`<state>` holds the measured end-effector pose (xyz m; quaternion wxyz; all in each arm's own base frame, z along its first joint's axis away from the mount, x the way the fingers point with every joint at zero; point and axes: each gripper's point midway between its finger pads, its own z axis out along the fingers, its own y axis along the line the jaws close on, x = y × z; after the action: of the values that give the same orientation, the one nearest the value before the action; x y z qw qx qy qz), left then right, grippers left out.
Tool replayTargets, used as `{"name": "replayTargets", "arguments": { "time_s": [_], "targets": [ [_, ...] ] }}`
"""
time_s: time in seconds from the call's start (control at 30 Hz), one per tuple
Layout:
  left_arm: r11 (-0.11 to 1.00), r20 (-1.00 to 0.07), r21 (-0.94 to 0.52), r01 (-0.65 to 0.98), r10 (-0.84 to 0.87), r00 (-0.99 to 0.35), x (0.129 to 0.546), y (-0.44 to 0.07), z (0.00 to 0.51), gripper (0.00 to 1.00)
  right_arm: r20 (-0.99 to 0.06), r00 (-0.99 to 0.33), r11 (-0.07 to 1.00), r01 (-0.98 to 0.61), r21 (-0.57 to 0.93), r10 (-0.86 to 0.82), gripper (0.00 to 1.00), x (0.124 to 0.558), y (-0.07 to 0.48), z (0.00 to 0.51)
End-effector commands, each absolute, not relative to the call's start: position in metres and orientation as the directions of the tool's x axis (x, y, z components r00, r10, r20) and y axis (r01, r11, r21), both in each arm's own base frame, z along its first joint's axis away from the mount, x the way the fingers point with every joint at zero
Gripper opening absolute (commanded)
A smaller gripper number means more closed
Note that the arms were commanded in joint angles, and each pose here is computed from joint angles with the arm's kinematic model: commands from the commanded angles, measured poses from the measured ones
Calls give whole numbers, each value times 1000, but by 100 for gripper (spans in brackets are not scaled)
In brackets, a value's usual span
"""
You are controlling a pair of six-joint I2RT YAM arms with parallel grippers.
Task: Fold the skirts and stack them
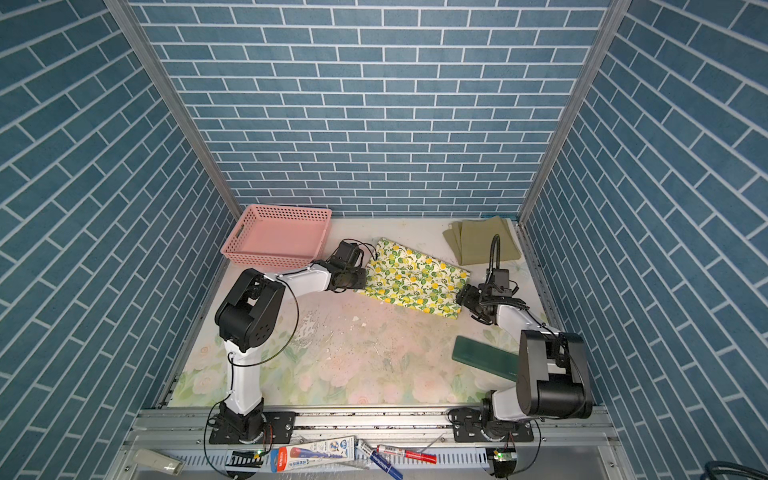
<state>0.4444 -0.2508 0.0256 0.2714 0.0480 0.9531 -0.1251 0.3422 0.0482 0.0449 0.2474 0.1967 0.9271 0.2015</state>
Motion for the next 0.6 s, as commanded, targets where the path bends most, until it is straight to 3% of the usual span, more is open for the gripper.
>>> {"name": "replayTargets", "arguments": {
  "time_s": [0.0,0.03,0.07,0.57],
  "targets": [
    [962,-483,-217,165,41,-875,437,-252,4,14,-316,-815,809,283,515,486,75,344,58,29],
    [963,-485,-217,162,38,-874,436,-251,4,1,-312,-817,804,277,526,486,73,347,61,27],
    [963,-485,-217,160,36,-874,434,-250,4,0,-307,-819,802,277,529,485,72,350,62,24],
    [968,-501,-231,97,-33,-865,367,-214,21,0,-320,-877,836,150,528,359,43,384,105,14]
  ]
}}
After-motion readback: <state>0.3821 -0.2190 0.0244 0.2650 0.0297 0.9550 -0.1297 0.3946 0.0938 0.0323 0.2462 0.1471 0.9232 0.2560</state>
